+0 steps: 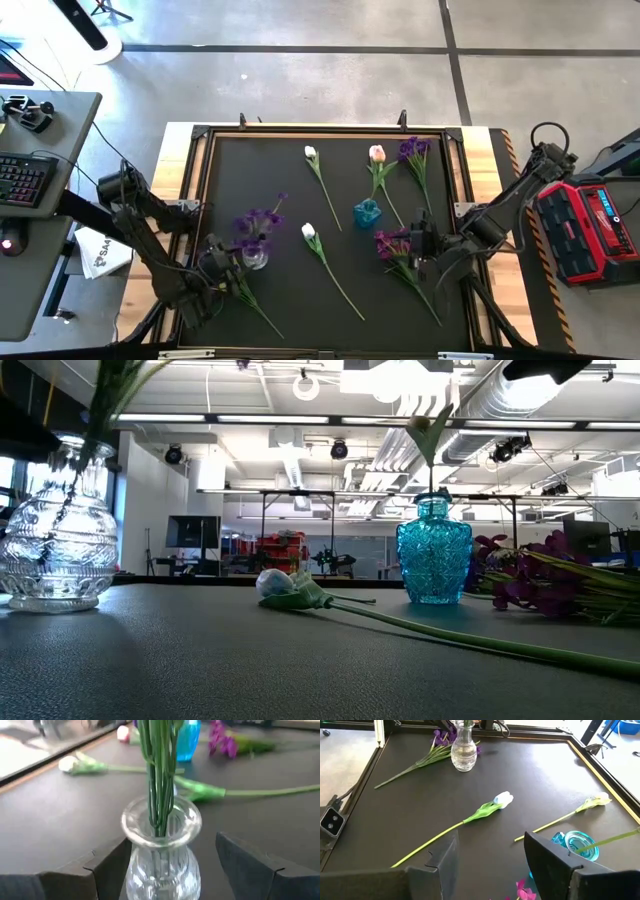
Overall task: Sort flowers into vase by color
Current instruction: Move the transparent flower vase to the top left of the table
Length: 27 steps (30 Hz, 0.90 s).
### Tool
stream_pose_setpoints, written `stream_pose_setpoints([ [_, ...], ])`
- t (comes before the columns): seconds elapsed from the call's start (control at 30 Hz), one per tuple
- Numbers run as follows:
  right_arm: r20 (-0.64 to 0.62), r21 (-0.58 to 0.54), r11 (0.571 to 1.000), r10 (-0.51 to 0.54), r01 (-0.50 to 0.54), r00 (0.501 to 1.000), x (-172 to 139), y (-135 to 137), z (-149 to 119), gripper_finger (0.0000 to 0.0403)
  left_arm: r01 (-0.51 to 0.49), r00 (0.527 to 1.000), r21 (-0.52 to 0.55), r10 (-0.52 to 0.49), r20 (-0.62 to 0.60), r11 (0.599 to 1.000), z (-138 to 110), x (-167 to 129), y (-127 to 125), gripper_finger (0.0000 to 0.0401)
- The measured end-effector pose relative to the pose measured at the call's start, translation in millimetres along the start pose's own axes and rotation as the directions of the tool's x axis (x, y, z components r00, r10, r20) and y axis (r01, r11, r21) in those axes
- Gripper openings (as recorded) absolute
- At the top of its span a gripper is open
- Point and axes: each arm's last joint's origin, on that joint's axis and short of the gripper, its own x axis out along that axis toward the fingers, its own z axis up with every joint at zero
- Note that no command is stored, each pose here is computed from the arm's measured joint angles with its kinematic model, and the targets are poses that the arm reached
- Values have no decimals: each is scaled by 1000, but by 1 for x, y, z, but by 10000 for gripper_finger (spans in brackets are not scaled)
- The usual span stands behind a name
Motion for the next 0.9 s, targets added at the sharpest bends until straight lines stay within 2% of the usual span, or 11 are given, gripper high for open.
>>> stream_pose_setpoints([
  [0.47, -3, 3, 1000, -2, 2, 1000, 1, -1, 0, 192, -73, 997, -1, 73, 17, 997, 7, 17, 2, 278],
  [0.77, -3, 3, 1000, -2, 2, 1000, 1, -1, 0, 192, -74, 997, 7, 74, 16, 997, 8, 17, 2, 278],
  [0.9, -3, 3, 1000, -2, 2, 1000, 1, -1, 0, 192, -74, 997, 0, 74, 17, 997, -1, 21, 7, 278],
])
